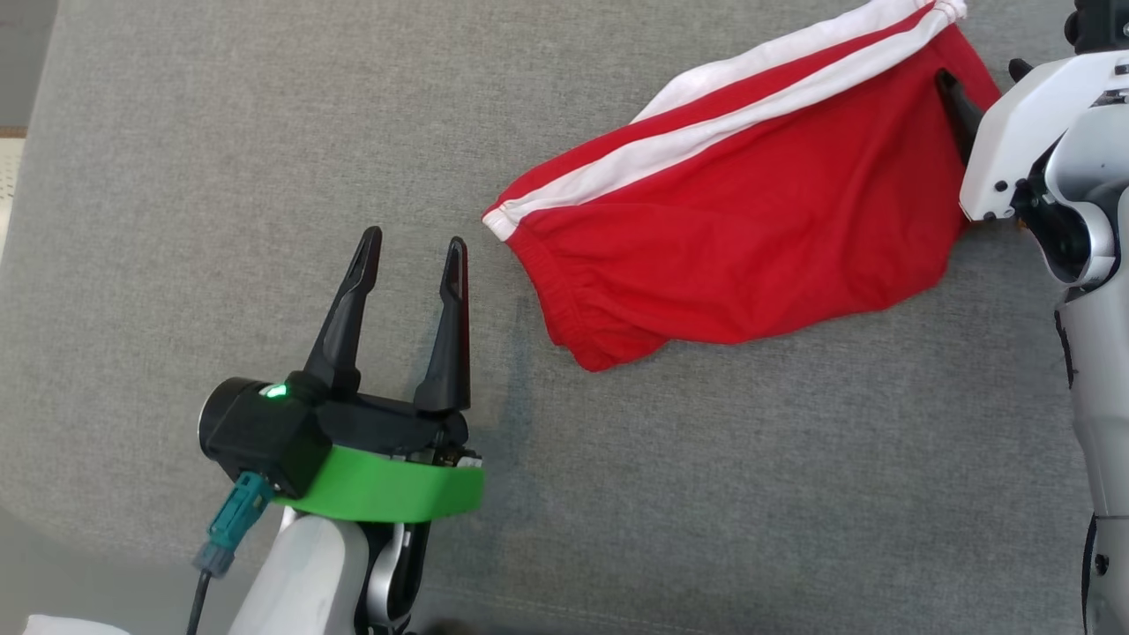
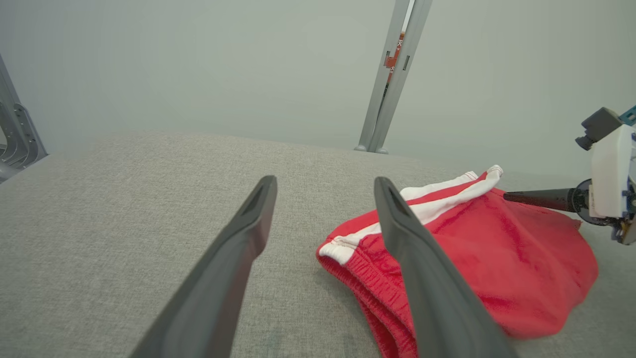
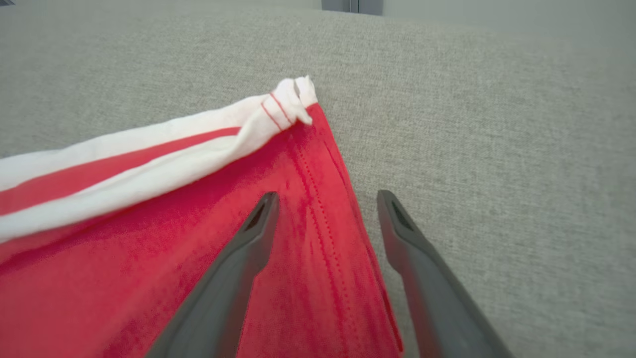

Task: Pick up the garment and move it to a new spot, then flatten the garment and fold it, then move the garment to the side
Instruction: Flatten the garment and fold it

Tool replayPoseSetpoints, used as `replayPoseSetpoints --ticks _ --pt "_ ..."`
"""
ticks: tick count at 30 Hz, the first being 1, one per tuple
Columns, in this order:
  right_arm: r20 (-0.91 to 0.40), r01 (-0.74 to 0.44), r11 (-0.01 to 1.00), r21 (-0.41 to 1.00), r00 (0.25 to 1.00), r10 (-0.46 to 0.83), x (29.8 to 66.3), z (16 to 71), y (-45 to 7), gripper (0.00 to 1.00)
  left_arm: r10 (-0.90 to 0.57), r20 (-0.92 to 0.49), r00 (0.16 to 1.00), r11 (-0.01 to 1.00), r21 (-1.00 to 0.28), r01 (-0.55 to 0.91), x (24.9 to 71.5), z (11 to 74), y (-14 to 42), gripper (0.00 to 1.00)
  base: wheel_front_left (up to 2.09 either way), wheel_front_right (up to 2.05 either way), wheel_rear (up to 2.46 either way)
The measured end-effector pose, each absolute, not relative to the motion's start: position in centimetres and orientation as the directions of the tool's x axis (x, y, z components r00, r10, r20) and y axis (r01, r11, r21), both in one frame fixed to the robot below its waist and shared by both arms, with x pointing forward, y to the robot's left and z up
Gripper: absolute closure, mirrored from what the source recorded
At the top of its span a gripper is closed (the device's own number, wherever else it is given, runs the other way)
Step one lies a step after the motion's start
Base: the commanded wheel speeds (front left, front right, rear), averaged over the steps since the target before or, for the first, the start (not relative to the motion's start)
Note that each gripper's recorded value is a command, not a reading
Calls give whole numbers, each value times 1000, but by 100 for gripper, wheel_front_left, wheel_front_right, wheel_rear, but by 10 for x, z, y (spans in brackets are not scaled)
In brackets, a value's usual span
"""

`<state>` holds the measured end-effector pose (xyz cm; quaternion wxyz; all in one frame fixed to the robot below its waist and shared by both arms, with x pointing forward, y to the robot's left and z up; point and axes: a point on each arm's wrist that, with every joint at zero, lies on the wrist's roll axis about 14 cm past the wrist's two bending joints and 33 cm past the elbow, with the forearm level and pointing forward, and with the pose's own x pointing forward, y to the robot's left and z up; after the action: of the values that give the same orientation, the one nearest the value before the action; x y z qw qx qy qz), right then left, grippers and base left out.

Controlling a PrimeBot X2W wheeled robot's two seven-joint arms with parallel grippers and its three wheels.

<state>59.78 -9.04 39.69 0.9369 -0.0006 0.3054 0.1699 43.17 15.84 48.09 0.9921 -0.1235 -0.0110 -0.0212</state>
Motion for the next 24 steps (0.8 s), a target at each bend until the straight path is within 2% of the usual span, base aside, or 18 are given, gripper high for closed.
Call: replayPoseSetpoints --ticks 6,7,8,9,16,19,24 --pt "-636 -322 942 91 710 304 600 372 -82 0 -12 14 1000 976 -219 15 423 475 172 0 0 0 0" --pt "-640 -322 941 100 704 309 600 370 -79 13 -7 11 1000 977 -212 9 422 474 175 0 0 0 0" --pt "-640 -318 941 116 700 316 600 370 -77 13 -1 11 1000 978 -208 3 421 474 178 0 0 0 0" --pt "-640 -310 941 135 697 322 599 369 -76 100 6 8 1000 978 -207 -4 419 474 181 0 0 0 0" --pt "-576 -212 911 354 718 390 584 378 -70 100 20 -14 1000 976 -218 -22 408 469 182 0 0 0 0" --pt "-566 -123 913 389 750 343 576 384 -103 100 16 -25 1000 977 -212 -21 402 466 181 0 0 0 0" --pt "-567 60 931 361 806 168 556 397 -190 100 3 -16 1000 976 -216 -6 390 471 178 0 0 0 0"
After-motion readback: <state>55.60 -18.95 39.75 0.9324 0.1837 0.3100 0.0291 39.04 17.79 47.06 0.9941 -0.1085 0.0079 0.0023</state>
